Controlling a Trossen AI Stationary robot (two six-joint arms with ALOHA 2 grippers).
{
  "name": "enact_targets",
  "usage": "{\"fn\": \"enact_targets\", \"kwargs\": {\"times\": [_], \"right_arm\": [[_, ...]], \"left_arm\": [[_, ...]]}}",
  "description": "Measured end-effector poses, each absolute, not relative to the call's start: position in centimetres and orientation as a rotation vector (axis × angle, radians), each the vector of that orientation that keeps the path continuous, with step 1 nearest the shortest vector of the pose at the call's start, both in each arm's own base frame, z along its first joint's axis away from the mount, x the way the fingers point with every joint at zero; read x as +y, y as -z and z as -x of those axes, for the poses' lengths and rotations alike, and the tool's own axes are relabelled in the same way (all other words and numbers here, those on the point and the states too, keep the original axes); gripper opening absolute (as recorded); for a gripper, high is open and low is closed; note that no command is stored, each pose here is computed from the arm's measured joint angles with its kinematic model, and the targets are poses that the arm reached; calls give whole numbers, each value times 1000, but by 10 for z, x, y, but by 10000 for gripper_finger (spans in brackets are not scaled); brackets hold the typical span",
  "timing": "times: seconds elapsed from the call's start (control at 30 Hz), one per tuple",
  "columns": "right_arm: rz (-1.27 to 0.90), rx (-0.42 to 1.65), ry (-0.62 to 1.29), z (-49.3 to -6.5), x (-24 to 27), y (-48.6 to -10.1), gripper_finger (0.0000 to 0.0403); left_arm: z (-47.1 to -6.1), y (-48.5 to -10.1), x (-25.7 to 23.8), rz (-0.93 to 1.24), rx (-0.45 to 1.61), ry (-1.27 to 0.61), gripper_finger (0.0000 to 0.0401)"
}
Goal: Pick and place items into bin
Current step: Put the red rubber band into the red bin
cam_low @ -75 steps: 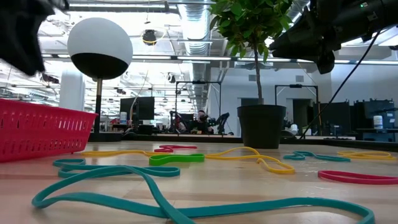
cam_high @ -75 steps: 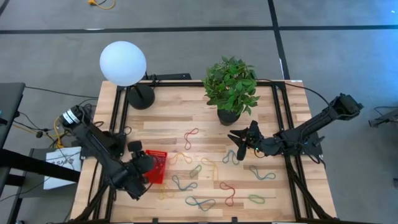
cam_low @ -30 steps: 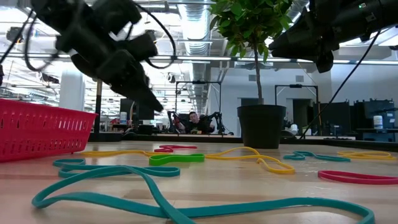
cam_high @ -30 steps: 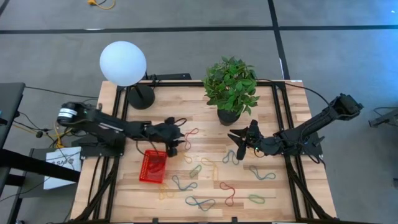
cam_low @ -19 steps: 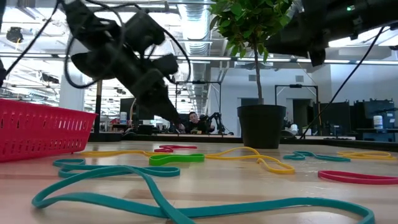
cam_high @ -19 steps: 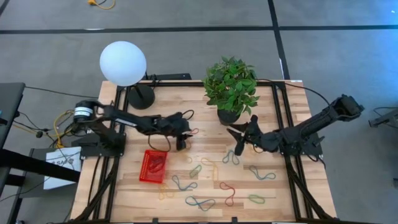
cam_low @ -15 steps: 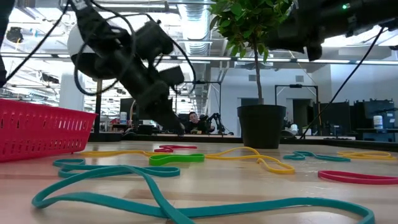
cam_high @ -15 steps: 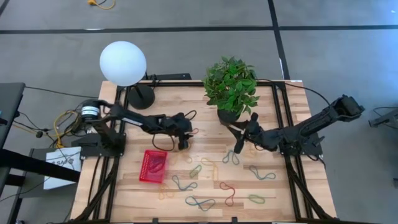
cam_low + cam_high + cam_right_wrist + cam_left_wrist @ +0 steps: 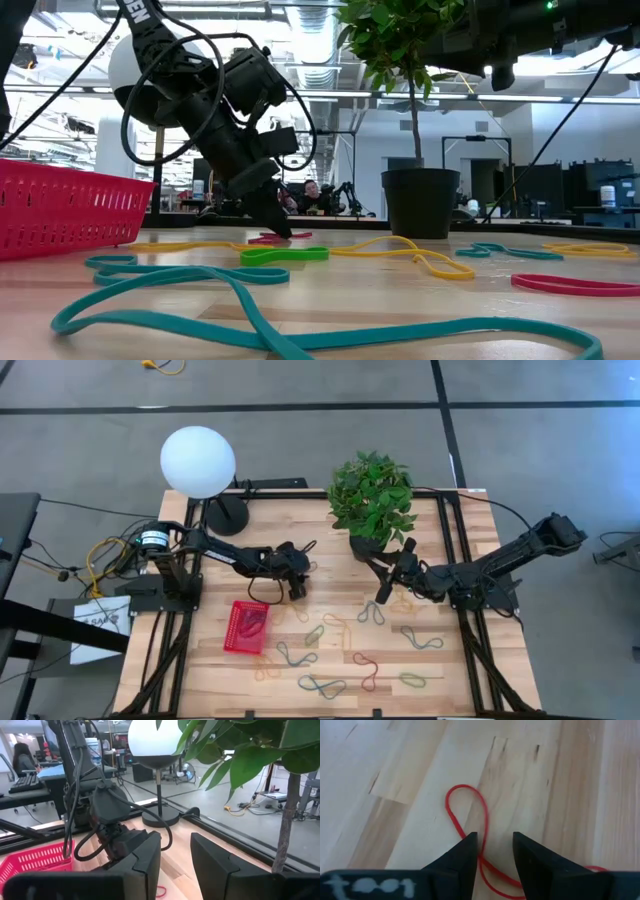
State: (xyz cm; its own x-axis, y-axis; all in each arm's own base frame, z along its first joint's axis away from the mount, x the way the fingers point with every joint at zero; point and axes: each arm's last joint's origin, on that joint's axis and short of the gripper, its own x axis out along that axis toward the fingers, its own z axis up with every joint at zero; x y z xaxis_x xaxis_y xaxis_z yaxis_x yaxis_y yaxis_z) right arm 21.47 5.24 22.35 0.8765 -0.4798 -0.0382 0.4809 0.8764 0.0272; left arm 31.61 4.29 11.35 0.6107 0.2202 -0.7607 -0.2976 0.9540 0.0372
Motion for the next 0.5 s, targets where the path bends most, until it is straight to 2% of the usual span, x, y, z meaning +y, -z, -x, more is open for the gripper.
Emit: {"fn": "enact_targets", "kwargs": {"times": [0.27,0.37,0.5], "right_arm": [[-4,21,500,-215,52,-226,103],[-2,14,501,-215,52,-227,103],[56,13,511,-215,50,-229,103]], "left_arm": [[-316,-113,43,101,868,-312,108],[-316,-108,43,112,880,-319,81],[-317,-101,44,108,901,-330,27]]}}
